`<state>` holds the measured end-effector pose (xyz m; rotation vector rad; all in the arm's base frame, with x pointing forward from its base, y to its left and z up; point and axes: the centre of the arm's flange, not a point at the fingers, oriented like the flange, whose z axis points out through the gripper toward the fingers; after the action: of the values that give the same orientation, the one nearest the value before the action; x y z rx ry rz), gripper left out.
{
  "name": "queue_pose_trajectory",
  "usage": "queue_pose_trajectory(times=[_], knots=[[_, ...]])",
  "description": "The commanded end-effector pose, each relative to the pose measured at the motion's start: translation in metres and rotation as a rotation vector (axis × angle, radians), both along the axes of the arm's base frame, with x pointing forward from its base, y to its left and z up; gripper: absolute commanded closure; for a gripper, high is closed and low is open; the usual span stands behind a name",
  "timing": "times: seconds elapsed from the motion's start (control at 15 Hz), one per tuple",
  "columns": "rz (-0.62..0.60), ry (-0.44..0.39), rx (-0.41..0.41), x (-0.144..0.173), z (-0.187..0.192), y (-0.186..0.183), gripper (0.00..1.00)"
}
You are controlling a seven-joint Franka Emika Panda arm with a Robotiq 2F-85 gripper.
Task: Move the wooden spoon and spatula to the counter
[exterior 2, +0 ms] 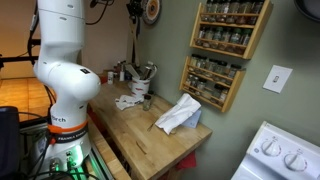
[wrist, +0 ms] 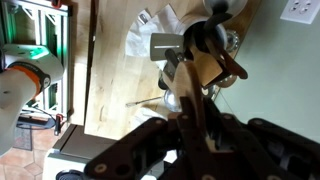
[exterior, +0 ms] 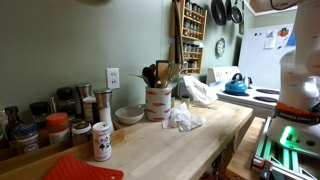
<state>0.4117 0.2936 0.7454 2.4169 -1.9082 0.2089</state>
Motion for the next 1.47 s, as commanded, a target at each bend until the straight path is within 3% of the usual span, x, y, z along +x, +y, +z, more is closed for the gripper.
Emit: queue_pose_trajectory(times=[0.0,0.4,1.0,1.4], knots=[[0.067,0.013,-0.043,-0.017,0.014,-0.012,0.95],[0.242,0.102,-0.084,-0.033,0.012,-0.031,0.95],[0.440,0.242,-0.158,-0.023,-0.060,-0.085,0.95],[0.540,0.170,-0.130,-0.024,-0.119,-0.118,0.95]])
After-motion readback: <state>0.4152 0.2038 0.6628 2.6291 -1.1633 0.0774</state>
